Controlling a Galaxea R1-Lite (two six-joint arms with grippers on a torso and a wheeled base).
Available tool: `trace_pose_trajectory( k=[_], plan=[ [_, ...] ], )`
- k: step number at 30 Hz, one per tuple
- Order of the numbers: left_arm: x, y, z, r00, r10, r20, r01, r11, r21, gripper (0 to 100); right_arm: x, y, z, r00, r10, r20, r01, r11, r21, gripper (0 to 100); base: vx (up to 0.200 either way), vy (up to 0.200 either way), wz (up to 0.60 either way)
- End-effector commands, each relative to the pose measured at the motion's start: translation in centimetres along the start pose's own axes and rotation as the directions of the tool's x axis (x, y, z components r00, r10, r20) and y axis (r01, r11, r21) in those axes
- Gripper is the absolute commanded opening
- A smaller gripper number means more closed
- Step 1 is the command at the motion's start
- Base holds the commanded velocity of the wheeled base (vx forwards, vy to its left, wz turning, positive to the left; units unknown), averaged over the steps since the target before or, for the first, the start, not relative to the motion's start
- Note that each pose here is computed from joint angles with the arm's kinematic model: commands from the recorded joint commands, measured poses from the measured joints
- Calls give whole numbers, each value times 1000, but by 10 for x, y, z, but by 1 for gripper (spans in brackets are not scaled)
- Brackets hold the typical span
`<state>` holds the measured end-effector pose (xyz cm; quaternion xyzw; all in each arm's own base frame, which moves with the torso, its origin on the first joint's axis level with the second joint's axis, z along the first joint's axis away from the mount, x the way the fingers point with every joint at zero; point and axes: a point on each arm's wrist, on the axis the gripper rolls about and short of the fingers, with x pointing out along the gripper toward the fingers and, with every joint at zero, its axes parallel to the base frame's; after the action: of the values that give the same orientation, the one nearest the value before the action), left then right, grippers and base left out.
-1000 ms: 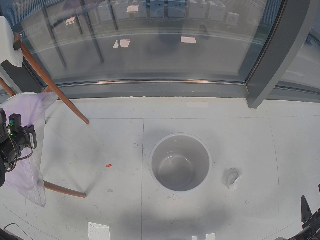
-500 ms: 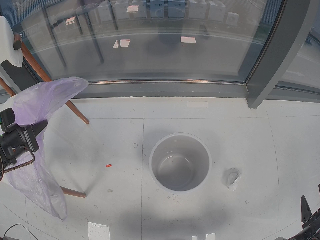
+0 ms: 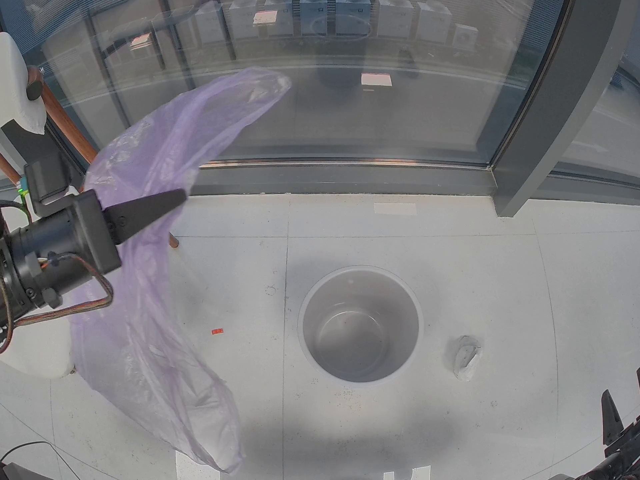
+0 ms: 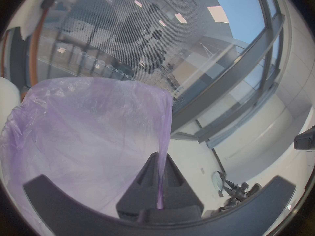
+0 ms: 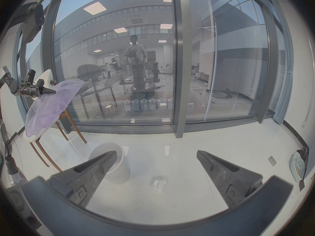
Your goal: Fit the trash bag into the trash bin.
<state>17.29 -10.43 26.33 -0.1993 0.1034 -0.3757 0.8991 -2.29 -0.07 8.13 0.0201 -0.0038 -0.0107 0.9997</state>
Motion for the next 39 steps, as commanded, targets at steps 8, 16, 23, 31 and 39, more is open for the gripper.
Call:
trace_pose_trajectory(
  k=[8,16,23,31,39],
  plan=[
    [107,-20,-31,975,-143,-169,141,990,-25,0,0,0,-5,1000,0,-6,0,1000,1,100,0,0,0],
    [123,-37,-25,959,-159,-235,147,987,-70,0,0,0,-5,1000,0,-6,0,1000,1,100,0,0,0],
    [132,-32,-33,955,-140,-262,112,986,-120,0,0,0,-5,1000,0,-6,0,1000,1,100,0,0,0],
    [151,0,-55,944,-48,-327,2,990,-141,0,0,0,-5,1000,0,-4,0,1000,1,100,0,0,0],
    [155,-23,-57,914,0,-406,-78,981,-176,0,0,0,-5,1000,0,-4,0,1000,1,100,0,0,0]
  ],
)
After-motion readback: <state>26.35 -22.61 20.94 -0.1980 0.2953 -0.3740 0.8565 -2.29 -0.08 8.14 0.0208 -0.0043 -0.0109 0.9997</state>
